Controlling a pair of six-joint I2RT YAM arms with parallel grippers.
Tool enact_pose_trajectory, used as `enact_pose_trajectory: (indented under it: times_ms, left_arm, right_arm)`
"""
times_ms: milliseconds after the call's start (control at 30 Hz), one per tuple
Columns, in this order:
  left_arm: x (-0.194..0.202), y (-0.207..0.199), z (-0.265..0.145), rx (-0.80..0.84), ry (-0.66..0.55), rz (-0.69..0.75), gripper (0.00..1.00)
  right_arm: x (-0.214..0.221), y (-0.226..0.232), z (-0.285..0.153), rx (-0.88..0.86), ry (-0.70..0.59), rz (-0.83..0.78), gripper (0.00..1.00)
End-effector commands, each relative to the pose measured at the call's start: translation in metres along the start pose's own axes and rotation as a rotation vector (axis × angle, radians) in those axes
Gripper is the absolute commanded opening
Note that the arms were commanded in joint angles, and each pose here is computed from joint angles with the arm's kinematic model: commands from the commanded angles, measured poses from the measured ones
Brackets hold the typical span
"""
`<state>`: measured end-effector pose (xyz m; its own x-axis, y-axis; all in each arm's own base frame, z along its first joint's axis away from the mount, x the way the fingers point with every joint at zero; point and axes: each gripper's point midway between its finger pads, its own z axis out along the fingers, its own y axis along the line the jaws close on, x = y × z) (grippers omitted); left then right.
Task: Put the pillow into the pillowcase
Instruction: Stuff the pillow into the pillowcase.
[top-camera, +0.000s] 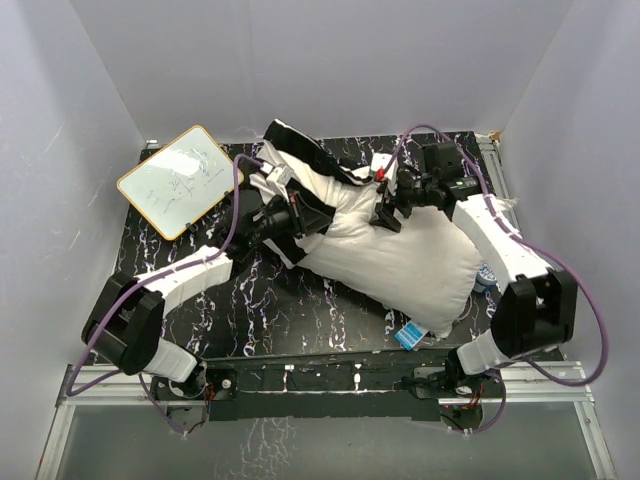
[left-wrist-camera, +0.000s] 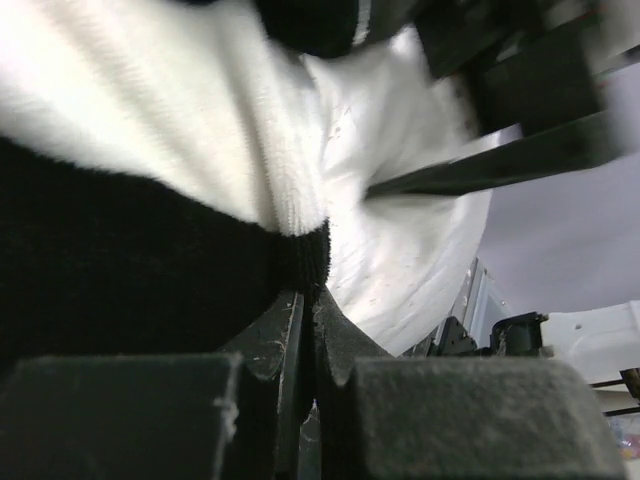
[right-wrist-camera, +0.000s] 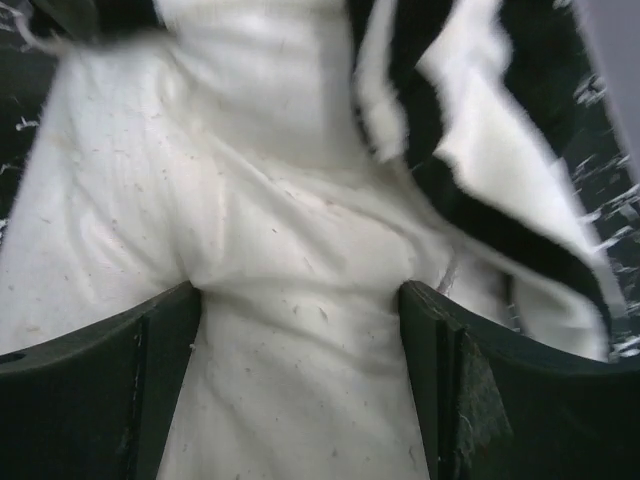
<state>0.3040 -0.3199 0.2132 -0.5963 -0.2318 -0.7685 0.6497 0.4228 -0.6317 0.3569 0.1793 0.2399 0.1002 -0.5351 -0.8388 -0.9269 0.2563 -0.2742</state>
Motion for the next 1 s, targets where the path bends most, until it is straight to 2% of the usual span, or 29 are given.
enact_pose_trajectory:
  times_ms: [0, 67, 133, 267, 333, 433, 567, 667, 767, 800, 967]
  left_arm:
    - [-0.035, -0.050, 0.003, 0.115, -0.009, 0.066, 0.00]
    - [-0.051, -0.069, 0.016, 0.165, -0.023, 0.086, 0.00]
    - [-0.059, -0.089, 0.035, 0.216, -0.014, 0.101, 0.00]
    - [-0.059, -0.122, 0.073, 0.319, 0.005, 0.105, 0.00]
    - [-0.059, -0.131, 0.085, 0.356, -0.001, 0.087, 0.00]
    - [-0.051, -0.131, 0.091, 0.372, -0.011, 0.054, 0.00]
    - [-0.033, -0.112, 0.086, 0.315, -0.010, 0.019, 0.00]
    - [-0.023, -0.088, 0.077, 0.213, -0.007, 0.017, 0.00]
    - [-0.013, -0.065, 0.064, 0.112, 0.010, 0.014, 0.00]
    - [-0.010, -0.060, 0.059, 0.087, 0.017, 0.017, 0.09]
    - [0.003, -0.058, 0.027, 0.021, 0.092, 0.071, 0.41]
  right_arm:
    - [0.046, 0.003, 0.034, -0.014, 0.063, 0.115, 0.68]
    - [0.032, 0.007, 0.046, -0.051, -0.003, 0.144, 0.34]
    - [-0.002, 0.001, 0.049, -0.063, -0.116, 0.155, 0.10]
    - [-0.100, -0.036, 0.022, 0.013, -0.387, 0.150, 0.08]
    - [-0.139, -0.053, 0.003, 0.028, -0.472, 0.158, 0.08]
    - [-0.152, -0.064, -0.014, 0.008, -0.546, 0.264, 0.08]
    - [-0.124, -0.042, -0.007, -0.053, -0.571, 0.335, 0.08]
    - [-0.086, -0.021, 0.006, -0.058, -0.508, 0.336, 0.08]
    - [-0.044, -0.006, 0.017, -0.005, -0.413, 0.256, 0.08]
    - [-0.029, 0.003, 0.021, -0.014, -0.380, 0.247, 0.08]
    - [0.027, 0.049, 0.035, -0.138, -0.252, 0.237, 0.08]
